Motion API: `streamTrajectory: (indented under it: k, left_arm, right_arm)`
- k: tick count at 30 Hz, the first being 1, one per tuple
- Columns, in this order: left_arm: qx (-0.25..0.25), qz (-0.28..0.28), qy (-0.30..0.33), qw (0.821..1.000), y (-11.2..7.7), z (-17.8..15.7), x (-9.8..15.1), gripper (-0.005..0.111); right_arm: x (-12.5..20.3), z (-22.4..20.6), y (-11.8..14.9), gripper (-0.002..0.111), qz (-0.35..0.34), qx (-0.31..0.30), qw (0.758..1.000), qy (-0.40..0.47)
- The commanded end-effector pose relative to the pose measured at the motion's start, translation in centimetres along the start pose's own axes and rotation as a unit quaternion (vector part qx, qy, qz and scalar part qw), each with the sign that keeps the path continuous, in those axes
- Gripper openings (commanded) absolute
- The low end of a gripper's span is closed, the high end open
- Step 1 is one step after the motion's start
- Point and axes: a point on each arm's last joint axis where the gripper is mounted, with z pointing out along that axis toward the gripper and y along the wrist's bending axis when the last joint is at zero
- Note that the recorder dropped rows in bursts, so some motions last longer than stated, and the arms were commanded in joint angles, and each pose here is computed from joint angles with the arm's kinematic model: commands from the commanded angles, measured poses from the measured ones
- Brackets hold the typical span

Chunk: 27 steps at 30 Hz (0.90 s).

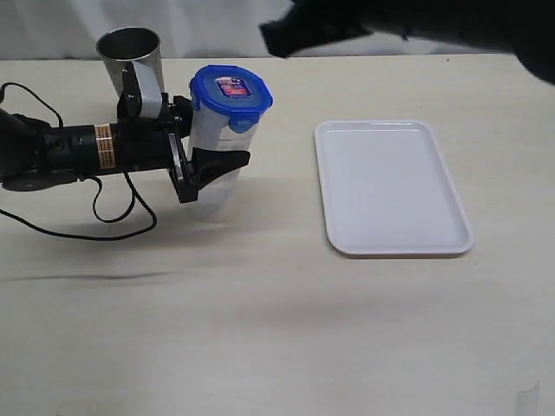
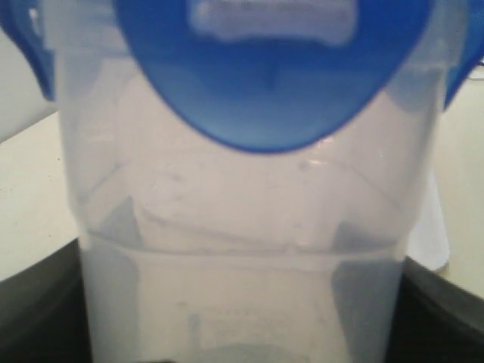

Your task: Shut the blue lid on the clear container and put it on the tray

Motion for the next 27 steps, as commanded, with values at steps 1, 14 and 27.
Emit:
streamTrajectory:
  k: [1, 14, 27]
  left_arm:
    - [-0.002, 0.029, -0.039, 0.999, 0.2, -0.3, -2.9, 0.000]
    - [-0.005, 0.035, -0.044, 0.998, 0.2, -0.5, -3.5, 0.000]
    - [-0.018, 0.029, -0.050, 0.998, 0.4, -0.5, -3.7, 0.000]
  right_arm:
    - [4.9, -0.2, -3.3, 0.004, 0.060, 0.059, 0.996, 0.011]
    - [6.7, 3.2, 3.2, 0.004, 0.047, -0.043, 0.998, -0.002]
    - [4.1, -0.1, 3.5, 0.004, 0.020, -0.051, 0.998, -0.036]
